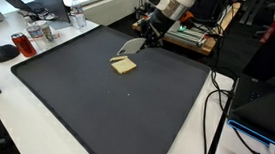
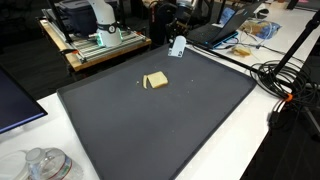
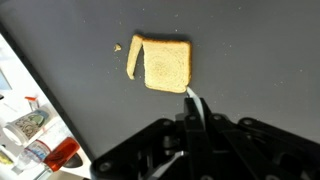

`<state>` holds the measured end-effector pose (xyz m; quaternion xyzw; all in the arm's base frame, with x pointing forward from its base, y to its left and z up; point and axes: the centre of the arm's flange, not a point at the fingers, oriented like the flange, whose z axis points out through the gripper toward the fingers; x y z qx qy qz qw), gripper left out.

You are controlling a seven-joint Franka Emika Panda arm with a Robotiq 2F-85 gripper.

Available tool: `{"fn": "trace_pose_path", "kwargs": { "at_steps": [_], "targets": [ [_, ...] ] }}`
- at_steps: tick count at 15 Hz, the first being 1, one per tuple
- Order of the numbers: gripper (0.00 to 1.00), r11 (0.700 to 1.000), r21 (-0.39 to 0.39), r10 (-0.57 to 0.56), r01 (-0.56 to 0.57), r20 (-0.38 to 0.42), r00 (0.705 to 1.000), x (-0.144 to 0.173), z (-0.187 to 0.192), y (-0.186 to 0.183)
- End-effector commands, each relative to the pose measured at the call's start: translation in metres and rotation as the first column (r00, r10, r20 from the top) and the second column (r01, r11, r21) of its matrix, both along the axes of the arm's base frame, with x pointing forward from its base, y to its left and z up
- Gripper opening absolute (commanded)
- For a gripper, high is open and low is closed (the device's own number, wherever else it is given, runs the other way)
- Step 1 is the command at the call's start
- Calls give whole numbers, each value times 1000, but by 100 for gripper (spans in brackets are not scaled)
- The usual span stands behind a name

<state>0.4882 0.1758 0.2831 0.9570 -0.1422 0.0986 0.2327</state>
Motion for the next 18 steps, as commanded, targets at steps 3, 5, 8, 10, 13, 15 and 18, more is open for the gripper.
{"fn": "trace_pose_path", "kwargs": {
  "at_steps": [3,5,8,10,13,15,18],
  "targets": [
    [1,983,180,66,-43,-128,990,33,15,-72],
    [1,968,244,95,-53,-162,982,42,16,-100],
    [1,934,348,160,-81,-206,965,51,15,-136],
    [1,909,407,191,-87,-221,956,56,13,-158],
    [1,867,489,228,-97,-215,950,60,9,-191],
    [1,837,539,233,-92,-200,952,64,3,-215],
    [1,789,612,220,-60,-189,957,69,-3,-253]
  ]
}}
